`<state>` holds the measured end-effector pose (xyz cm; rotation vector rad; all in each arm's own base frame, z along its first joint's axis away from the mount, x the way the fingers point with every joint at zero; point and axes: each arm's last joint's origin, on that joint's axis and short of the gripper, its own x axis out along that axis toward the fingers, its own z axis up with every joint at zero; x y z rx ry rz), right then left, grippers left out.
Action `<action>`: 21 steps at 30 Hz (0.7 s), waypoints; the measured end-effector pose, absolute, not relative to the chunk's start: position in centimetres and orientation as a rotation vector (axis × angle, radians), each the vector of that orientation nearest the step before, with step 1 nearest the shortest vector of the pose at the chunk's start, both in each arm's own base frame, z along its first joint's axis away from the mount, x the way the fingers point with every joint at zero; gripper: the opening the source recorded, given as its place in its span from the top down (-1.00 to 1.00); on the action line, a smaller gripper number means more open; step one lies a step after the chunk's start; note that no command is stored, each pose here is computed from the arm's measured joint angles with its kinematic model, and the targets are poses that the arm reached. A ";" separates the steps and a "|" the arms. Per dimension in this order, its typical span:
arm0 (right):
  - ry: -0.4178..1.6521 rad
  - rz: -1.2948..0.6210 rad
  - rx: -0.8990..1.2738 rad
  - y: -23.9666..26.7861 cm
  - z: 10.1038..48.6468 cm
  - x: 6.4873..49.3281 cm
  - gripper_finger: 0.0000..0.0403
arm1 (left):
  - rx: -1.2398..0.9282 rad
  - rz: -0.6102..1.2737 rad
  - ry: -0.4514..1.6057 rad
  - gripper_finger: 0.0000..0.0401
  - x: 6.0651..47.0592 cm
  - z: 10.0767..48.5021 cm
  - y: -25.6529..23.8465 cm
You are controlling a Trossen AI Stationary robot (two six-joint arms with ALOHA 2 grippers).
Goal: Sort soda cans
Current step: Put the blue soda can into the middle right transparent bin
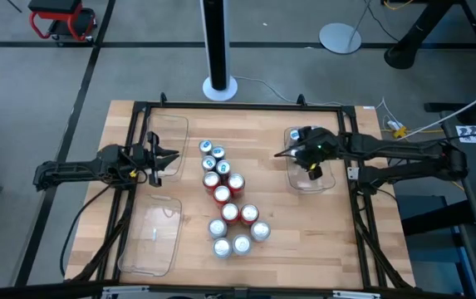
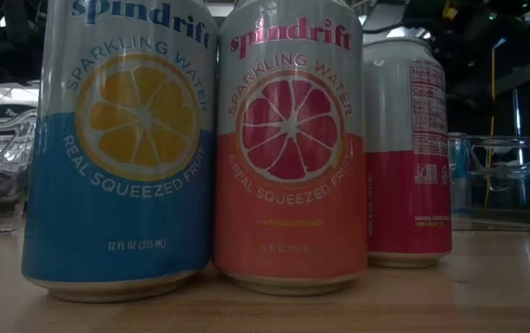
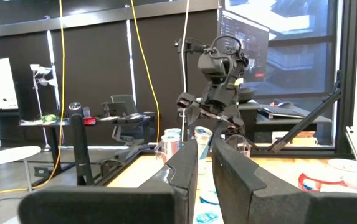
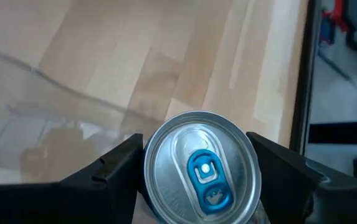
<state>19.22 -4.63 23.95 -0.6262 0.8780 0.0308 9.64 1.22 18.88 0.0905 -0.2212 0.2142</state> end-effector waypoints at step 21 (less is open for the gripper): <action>0.915 -0.024 -0.654 -4.7 22.0 18.7 -0.47 | 0.090 0.214 -0.222 0.80 9.6 18.9 1.2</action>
